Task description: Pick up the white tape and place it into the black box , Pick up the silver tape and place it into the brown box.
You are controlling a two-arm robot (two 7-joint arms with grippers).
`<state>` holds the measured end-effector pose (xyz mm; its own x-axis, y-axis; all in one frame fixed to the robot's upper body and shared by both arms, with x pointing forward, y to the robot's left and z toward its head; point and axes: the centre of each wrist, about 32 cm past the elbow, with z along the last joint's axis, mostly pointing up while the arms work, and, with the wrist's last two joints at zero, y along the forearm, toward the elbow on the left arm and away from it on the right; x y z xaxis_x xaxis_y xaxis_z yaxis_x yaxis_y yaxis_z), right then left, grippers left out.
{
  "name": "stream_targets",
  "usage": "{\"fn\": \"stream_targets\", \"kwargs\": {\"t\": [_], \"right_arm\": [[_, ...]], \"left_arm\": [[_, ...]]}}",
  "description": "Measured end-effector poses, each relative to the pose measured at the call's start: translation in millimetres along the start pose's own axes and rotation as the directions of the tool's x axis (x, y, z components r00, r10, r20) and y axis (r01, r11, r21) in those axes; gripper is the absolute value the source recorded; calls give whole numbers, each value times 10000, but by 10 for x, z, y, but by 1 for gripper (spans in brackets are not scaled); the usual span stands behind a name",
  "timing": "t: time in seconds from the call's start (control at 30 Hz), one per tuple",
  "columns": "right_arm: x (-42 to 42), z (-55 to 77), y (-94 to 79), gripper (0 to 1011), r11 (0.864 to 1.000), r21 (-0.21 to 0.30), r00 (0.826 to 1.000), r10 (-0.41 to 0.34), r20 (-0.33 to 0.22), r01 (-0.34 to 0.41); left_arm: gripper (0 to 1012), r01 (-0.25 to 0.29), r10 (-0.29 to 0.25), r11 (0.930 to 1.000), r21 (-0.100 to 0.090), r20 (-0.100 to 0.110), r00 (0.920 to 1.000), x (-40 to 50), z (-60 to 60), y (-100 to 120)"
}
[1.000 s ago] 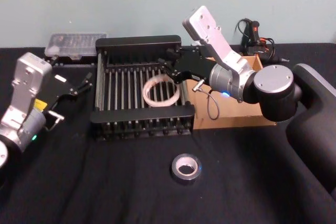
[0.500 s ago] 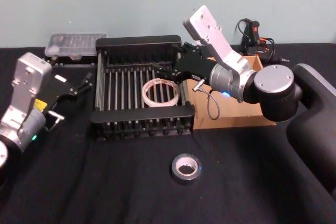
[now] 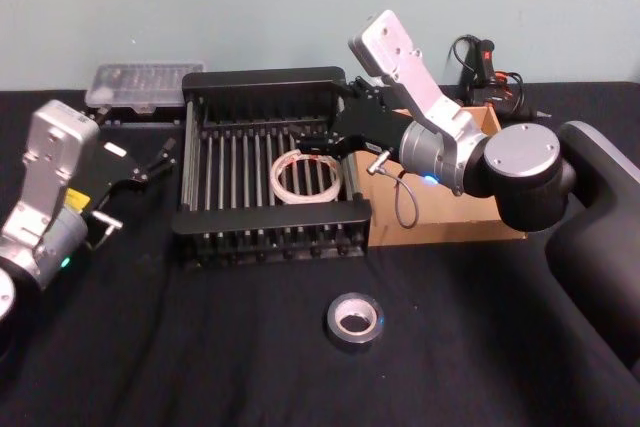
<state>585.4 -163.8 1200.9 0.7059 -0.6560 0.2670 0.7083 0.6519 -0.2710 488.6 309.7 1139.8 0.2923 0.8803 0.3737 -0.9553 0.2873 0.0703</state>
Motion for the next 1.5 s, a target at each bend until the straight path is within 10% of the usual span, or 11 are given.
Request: {"fn": "stream_targets", "kwargs": {"t": [0.27, 0.83, 1.5], "right_arm": [[29, -3, -71, 1002, 9999, 87, 9999, -89, -48, 89], [104, -44, -844, 1002, 9961, 426, 9957, -745, -556, 769], [-225, -317, -1637, 1003, 9931, -801, 9814, -975, -1652, 852]], "left_arm": [[1001, 0, 0, 10000, 1, 0, 10000, 0, 0, 0], [1001, 0, 0, 10000, 0, 0, 10000, 0, 0, 0], [1001, -1, 1, 10000, 1, 0, 10000, 0, 0, 0]]}}
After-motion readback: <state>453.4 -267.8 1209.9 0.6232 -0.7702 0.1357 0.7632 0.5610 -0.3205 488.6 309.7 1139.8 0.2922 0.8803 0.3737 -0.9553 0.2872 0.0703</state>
